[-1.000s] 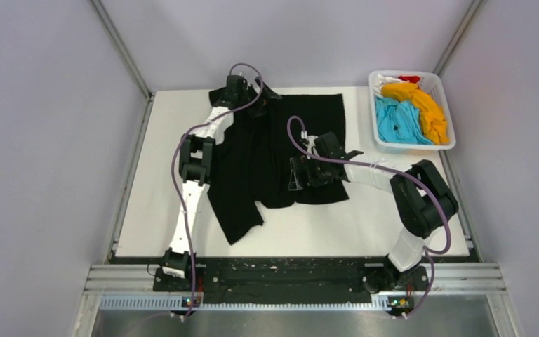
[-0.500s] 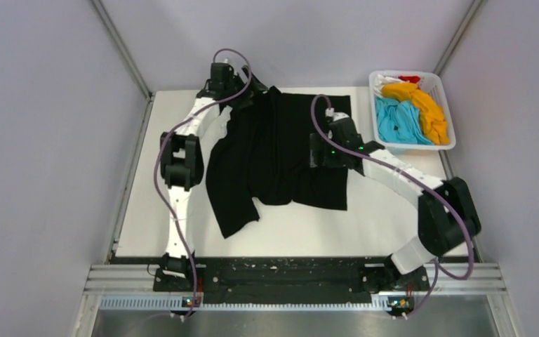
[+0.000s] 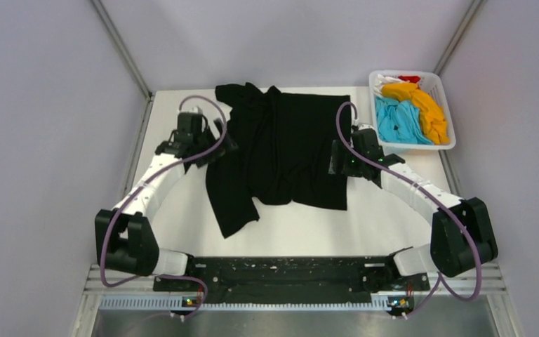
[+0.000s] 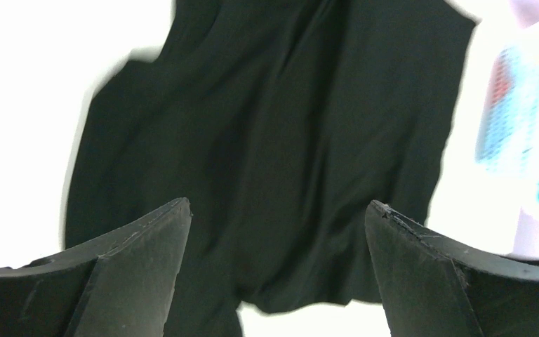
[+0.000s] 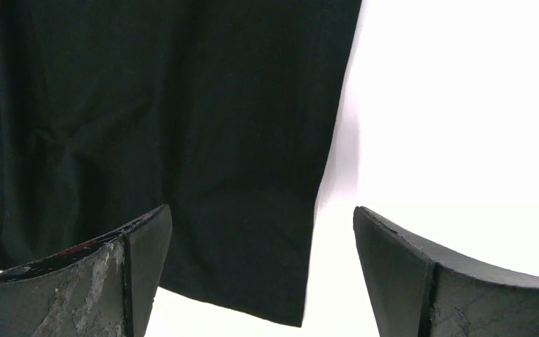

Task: Fold and stack the t-shirts
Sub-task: Flatten out the tshirt

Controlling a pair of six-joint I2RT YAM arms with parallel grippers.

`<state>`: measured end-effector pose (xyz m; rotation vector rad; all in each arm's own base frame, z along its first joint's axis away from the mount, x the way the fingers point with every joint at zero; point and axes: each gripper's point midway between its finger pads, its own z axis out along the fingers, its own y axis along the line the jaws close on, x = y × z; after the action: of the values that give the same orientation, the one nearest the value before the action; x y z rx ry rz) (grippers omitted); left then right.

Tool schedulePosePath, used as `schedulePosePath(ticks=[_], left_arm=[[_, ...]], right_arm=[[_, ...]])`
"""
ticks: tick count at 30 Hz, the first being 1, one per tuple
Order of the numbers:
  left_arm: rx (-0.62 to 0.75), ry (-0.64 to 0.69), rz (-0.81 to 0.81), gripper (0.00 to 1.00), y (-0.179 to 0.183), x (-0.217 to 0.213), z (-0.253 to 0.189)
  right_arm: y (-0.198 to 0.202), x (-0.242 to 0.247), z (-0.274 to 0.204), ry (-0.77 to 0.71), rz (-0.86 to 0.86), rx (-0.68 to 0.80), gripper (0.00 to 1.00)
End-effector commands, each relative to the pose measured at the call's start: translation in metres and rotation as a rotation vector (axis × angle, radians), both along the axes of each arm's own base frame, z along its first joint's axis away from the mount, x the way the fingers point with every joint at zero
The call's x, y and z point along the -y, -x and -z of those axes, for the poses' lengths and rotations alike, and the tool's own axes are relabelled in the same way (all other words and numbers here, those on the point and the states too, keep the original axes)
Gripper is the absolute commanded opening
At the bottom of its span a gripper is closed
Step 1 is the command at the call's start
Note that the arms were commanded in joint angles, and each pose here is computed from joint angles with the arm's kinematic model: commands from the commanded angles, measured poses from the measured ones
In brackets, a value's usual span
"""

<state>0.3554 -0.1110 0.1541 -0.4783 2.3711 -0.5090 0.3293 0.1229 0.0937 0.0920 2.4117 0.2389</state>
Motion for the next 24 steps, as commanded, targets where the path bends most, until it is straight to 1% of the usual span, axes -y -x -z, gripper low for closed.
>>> schedulePosePath(ticks=[1,4,6,7,10,13,14,19,21,24], left_arm=[[-0.273,-0.079,-0.04,0.99,0.101,-0.011,0.055],[-0.361,-0.076,-0.067,0.95,0.145,-0.01,0.073],[-0.408,-0.072,-0.084,0.93,0.167,-0.012,0.083],[-0.425,-0.068,-0.095,0.92,0.176,-0.012,0.087],[-0.47,-0.04,-0.088,0.85,0.194,-0.007,0.098],[-0.513,-0.053,-0.079,0.77,0.204,-0.006,0.109],[-0.531,-0.066,-0.065,0.73,0.205,-0.004,0.115],[-0.544,-0.064,-0.035,0.6,0.199,0.004,0.124],[-0.561,-0.071,-0.028,0.56,0.2,0.004,0.13],[-0.587,-0.118,-0.045,0.52,0.2,-0.003,0.14]], right_arm=[[-0.011,-0.002,-0.029,0.001,-0.03,0.117,0.99],[-0.011,-0.002,-0.028,0.002,-0.031,0.116,0.99],[-0.01,-0.001,-0.025,0.007,-0.031,0.111,0.99],[-0.01,-0.001,-0.024,0.012,-0.029,0.109,0.99],[-0.01,0.0,-0.021,0.019,-0.025,0.102,0.99],[-0.01,0.003,-0.018,0.029,-0.016,0.096,0.99],[-0.01,0.004,-0.018,0.033,-0.013,0.096,0.99],[-0.009,0.005,-0.017,0.035,-0.01,0.094,0.99],[-0.008,0.006,-0.016,0.04,-0.007,0.089,0.99],[-0.008,0.008,-0.016,0.047,-0.002,0.092,0.99]])
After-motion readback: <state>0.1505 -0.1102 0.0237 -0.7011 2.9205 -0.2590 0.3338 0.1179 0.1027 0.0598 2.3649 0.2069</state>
